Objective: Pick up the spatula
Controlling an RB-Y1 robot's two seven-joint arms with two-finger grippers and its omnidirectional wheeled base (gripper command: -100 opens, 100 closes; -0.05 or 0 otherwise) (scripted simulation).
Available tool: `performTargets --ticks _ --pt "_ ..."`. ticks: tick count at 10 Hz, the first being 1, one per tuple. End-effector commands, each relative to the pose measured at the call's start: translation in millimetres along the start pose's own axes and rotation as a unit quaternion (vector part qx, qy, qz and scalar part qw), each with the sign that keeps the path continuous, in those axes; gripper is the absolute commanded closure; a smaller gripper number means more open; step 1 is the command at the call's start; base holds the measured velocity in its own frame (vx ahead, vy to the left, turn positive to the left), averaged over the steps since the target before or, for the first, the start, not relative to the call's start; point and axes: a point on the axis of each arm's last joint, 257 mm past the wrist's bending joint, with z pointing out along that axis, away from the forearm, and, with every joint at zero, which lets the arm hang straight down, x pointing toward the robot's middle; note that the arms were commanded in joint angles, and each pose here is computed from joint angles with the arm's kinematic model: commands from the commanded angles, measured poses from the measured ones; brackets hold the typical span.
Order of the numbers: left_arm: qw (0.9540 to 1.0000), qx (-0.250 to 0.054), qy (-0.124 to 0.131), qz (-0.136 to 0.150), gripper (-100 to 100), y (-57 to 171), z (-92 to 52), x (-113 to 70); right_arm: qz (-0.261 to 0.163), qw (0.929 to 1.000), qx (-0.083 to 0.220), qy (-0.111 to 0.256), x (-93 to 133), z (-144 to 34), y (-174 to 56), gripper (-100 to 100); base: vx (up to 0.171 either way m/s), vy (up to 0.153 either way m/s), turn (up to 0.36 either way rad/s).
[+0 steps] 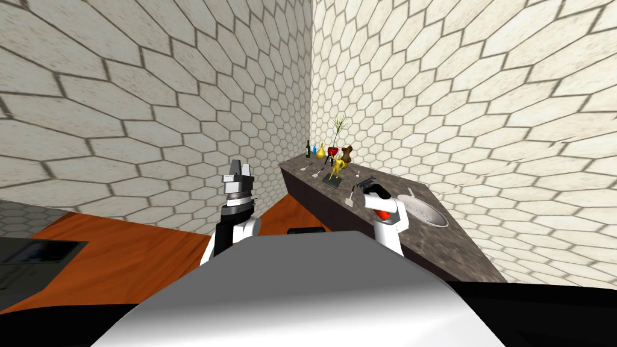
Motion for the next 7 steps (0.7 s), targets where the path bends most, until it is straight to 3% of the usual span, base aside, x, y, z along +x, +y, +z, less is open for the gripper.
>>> performTargets --ticks 1,5,7 --pt "1.0000 0.000 0.000 0.000 0 0 0.0 0.0 0.033 0.9991 0.010 -0.026 -14 4.4 -2 -100 0.030 0.013 0.083" --pt "1.0000 0.000 0.000 0.000 0 0 0.0 0.0 0.086 0.9930 0.034 -0.073 -37 6.0 -15 -100 0.024 0.007 0.037" --pt "1.0000 0.000 0.000 0.000 0 0 0.0 0.0 0.126 0.9854 0.046 -0.105 -51 7.2 -22 -100 0.016 -0.001 0.052"
